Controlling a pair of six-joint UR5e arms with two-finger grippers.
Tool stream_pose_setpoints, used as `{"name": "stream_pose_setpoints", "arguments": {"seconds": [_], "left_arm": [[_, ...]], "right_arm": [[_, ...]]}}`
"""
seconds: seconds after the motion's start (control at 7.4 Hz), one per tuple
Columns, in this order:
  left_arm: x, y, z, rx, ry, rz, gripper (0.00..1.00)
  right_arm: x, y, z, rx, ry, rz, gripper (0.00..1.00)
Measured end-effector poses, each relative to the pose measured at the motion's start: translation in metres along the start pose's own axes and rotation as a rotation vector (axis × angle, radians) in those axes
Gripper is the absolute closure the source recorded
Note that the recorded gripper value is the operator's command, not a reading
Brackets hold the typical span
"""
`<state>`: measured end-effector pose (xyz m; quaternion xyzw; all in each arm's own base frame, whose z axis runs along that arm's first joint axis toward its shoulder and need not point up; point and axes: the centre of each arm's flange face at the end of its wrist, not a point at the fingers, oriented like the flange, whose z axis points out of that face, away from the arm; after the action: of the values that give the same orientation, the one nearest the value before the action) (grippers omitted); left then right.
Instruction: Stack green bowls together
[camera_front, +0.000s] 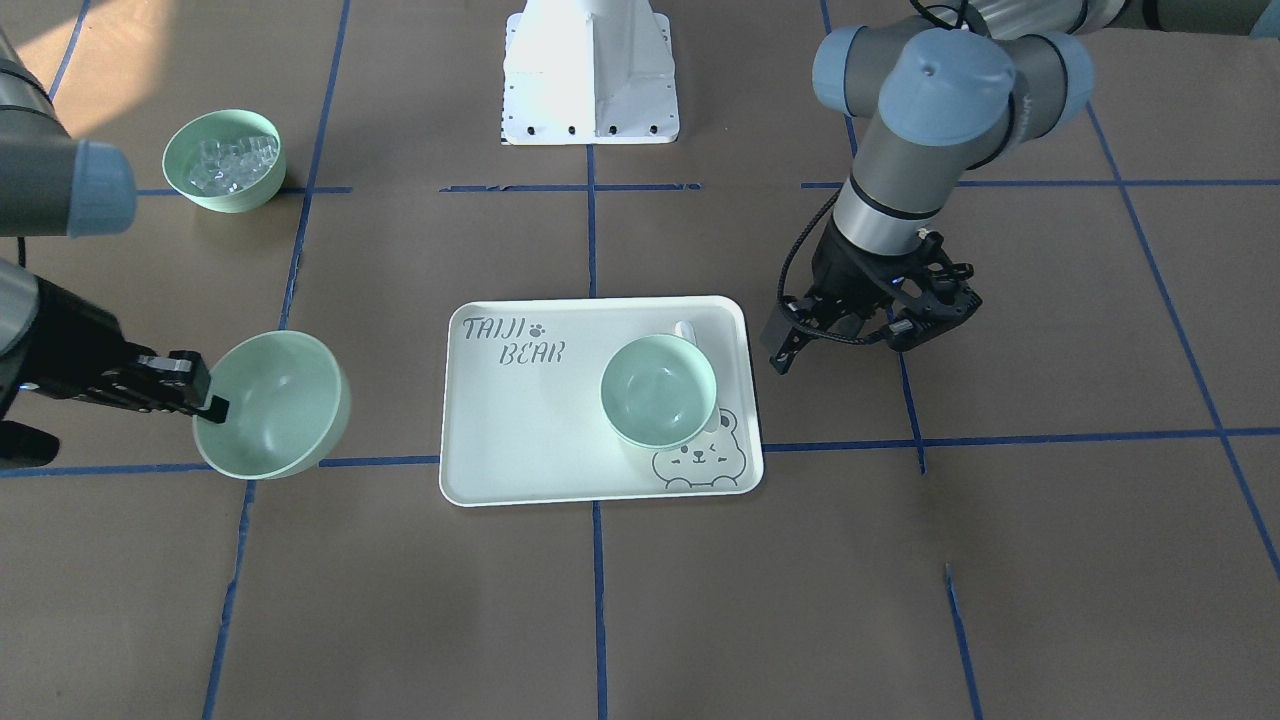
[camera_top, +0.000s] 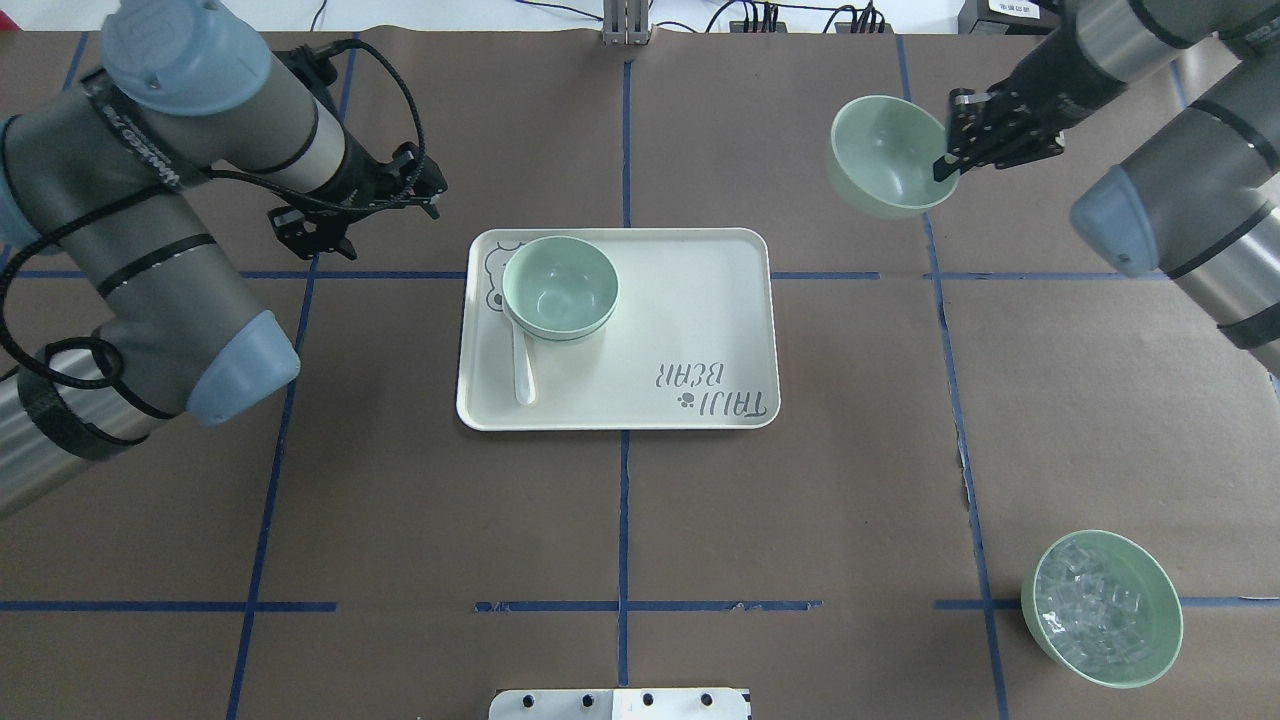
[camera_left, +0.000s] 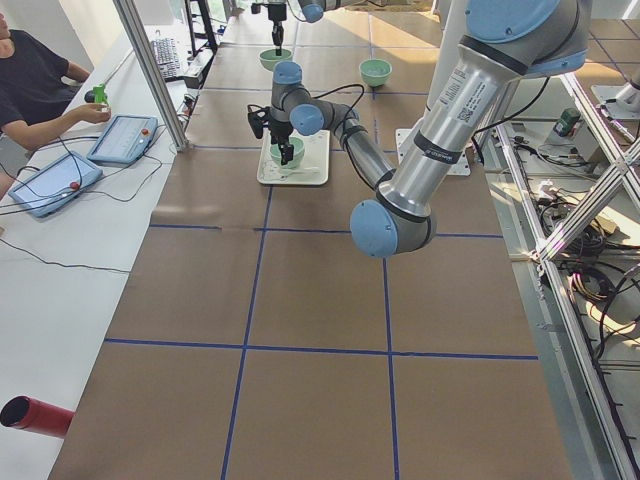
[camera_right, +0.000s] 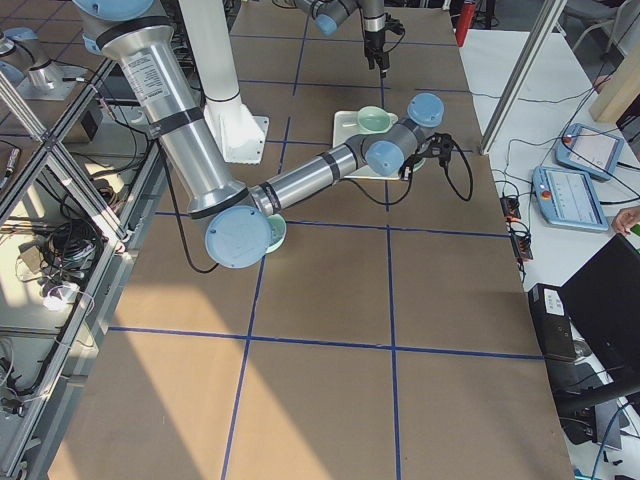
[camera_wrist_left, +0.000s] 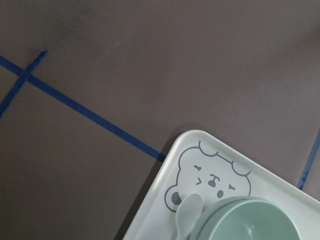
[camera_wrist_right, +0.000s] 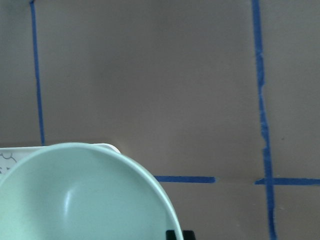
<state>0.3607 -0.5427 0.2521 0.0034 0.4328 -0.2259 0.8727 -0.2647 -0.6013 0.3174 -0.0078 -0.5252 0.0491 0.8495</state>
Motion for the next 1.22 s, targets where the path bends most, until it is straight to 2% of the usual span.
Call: {"name": "stream_pose_setpoints", "arguments": {"seconds": [0.41, 0.68, 1.22], "left_arm": [[-0.063, -0.056, -0.012, 0.036, -0.055, 0.177, 0.00], [-0.101, -0.081, -0.014, 0.049, -0.094, 0.259, 0.00], [-0.159, -0.102, -0.010, 0.057, -0.133, 0.316, 0.00]], "right_arm": [[-0.130, 0.070, 0.081, 0.060, 0.023, 0.036, 1.00], [-0.184, 0.102, 0.127, 0.111, 0.044, 0.037, 1.00], [-0.233, 0.095, 0.160, 0.129, 0.066, 0.045, 1.00]]}}
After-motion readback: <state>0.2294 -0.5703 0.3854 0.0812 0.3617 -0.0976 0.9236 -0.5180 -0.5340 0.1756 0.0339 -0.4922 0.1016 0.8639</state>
